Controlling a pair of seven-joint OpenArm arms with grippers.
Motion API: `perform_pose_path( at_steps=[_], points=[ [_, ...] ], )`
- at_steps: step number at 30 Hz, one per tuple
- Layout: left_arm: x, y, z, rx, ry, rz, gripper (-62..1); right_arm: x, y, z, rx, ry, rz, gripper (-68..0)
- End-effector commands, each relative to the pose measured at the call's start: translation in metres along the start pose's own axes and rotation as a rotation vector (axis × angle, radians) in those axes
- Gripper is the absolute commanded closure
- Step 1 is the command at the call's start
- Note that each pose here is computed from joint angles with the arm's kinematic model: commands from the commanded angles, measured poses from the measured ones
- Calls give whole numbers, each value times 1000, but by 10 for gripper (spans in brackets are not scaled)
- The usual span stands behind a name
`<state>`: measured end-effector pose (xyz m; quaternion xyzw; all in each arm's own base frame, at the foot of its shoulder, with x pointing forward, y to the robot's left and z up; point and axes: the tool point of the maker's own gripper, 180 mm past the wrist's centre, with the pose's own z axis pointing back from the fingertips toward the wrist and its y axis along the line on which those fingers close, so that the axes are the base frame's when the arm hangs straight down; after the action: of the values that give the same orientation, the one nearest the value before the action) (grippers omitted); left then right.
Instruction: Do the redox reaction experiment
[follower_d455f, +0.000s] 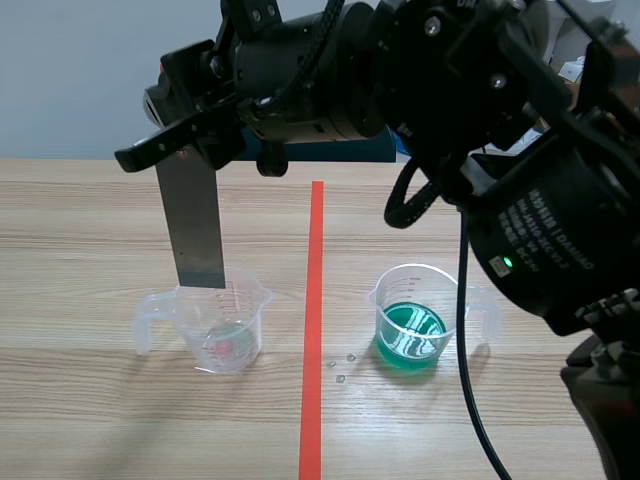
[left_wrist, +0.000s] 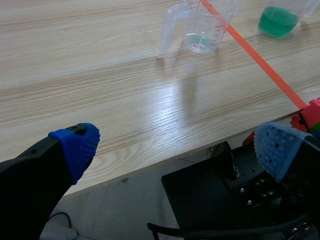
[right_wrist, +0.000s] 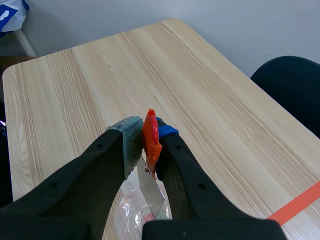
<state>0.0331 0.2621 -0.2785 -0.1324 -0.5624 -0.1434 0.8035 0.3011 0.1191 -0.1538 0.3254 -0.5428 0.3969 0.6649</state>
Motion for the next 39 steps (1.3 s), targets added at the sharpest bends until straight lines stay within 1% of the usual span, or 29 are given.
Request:
perform_pose_path(
  at_steps=[1,11,15,19,22,28,35,39],
  points=[
    [6,-1,-2,-3,-27,3,-623,9,0,1,6,-25,8,-20],
    [6,-1,-2,-3,-27,3,-623,4,0,0,4,-7,2,-20],
    [6,-1,-2,-3,-27,3,-623,-6,-4,-4,3,4,-21,-20],
    [6,-1,-2,-3,-27,3,-623,-21,-2,-12,14,30,-43,-20],
    [6,-1,-2,-3,-27,3,-623,-33,-1,-18,11,52,-22,-20],
    [6,-1,-2,-3,-27,3,-623,-47,-2,-26,2,52,-5,-20],
    [6,-1,-2,-3,-27,3,-623,-66,-6,-34,-23,58,66,-20],
    [6,-1,-2,-3,-27,3,-623,-73,-11,-35,-43,62,110,-20]
  ],
)
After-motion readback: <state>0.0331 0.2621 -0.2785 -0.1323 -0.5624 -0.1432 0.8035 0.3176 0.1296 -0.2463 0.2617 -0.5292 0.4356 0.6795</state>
